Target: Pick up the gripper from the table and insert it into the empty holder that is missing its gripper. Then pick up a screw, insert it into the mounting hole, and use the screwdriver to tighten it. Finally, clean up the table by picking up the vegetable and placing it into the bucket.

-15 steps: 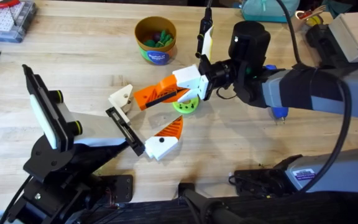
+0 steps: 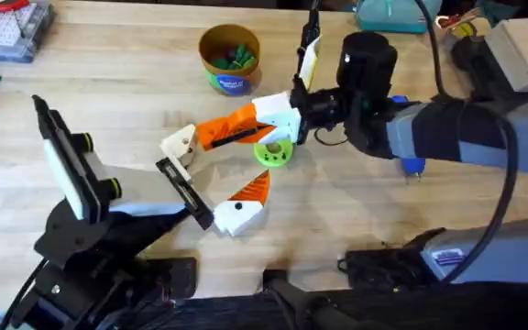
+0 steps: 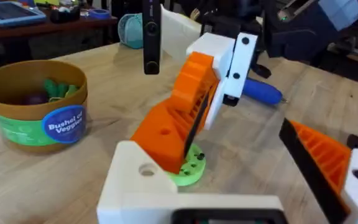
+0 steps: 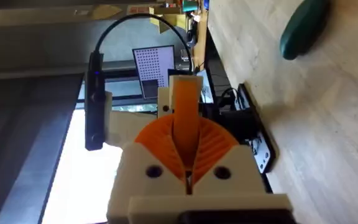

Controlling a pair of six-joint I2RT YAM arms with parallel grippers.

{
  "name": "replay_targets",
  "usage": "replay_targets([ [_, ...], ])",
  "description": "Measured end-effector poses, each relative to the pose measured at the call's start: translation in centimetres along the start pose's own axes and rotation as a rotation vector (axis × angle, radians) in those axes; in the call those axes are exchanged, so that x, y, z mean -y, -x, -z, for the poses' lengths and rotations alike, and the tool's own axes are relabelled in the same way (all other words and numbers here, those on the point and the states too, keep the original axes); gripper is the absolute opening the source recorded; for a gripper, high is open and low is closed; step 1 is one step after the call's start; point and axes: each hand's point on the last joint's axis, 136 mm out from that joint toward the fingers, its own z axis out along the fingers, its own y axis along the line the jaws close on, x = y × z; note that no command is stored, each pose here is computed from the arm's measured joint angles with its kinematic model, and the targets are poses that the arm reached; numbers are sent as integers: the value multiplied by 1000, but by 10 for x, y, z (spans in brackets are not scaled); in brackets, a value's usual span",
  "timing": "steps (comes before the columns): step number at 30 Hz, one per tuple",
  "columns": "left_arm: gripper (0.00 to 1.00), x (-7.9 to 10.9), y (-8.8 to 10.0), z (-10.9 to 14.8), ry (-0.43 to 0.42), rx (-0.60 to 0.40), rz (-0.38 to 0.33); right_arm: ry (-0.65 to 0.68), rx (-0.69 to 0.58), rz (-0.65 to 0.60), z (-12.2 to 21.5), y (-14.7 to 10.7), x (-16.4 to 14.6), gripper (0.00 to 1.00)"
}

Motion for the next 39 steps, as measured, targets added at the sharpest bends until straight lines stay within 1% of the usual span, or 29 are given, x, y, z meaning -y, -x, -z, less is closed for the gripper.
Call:
replay_targets([
  [6,990,-2,0,0,10,2,0,-5,-2,27,-5,-2,1,17],
  [10,990,-2,0,0,10,1,5,-12,-21,20,-10,-6,5,17],
  [15,990,-1,0,0,4,0,18,-12,-34,33,-9,-9,6,17],
  [22,990,-1,0,0,4,0,18,-5,-53,43,-8,-11,4,17],
  [26,990,-1,0,0,5,1,14,-10,-69,29,-13,-11,2,17],
  [39,990,-10,1,0,58,6,18,-8,-116,10,-27,0,2,17],
])
